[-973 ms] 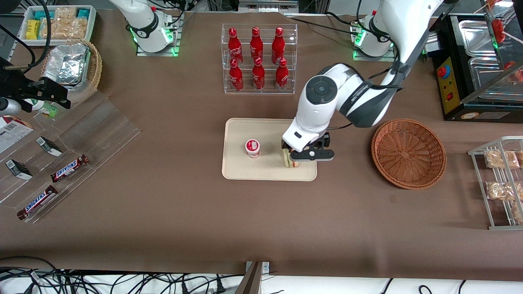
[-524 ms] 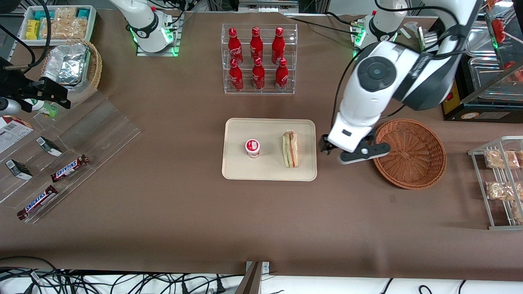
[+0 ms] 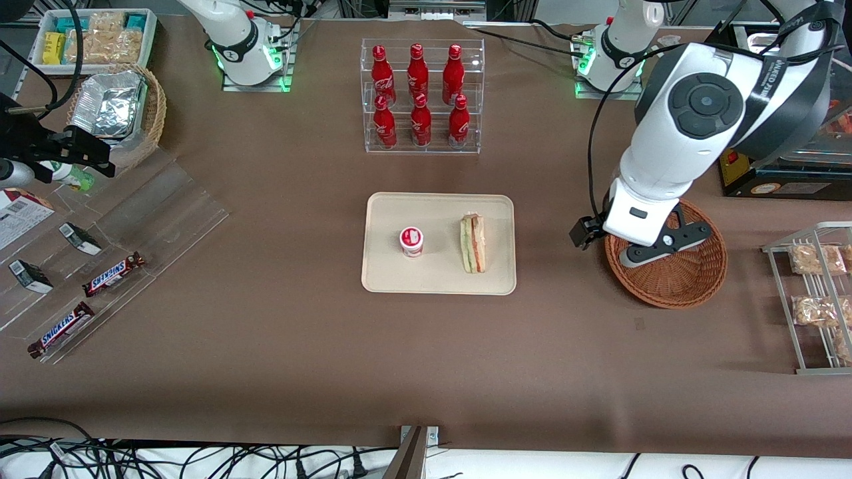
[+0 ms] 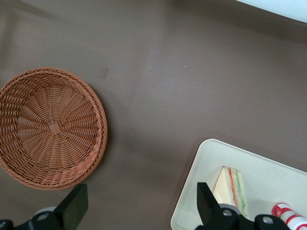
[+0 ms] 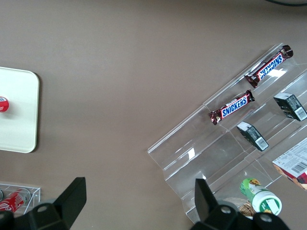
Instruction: Place sandwich from basket to tray
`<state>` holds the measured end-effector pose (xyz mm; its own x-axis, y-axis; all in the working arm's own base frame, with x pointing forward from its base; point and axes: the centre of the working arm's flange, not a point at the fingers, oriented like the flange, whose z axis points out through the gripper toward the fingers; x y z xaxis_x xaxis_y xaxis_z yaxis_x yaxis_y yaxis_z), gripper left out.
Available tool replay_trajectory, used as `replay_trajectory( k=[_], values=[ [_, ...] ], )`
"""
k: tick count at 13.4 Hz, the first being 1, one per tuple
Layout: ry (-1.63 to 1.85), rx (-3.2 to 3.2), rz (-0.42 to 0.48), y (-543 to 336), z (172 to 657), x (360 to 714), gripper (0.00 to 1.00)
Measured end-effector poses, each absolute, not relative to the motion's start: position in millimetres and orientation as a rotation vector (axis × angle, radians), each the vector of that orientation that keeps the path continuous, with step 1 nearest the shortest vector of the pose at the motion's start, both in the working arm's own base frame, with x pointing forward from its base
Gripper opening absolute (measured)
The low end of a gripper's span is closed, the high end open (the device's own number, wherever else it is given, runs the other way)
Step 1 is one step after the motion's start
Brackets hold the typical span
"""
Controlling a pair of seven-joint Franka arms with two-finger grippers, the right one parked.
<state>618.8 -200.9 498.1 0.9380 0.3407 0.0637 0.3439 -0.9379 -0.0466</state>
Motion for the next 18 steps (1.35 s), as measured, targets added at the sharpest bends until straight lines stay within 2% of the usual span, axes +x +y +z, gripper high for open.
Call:
replay_trajectory(
  k=[3,13,18],
  values=[
    [-0.469,-3.077,-0.008,-158,517,619,1.00],
    [-0.041,-3.176,0.117,-30,593,581,1.00],
    [0.066,-3.174,0.133,-33,597,576,1.00]
  ],
)
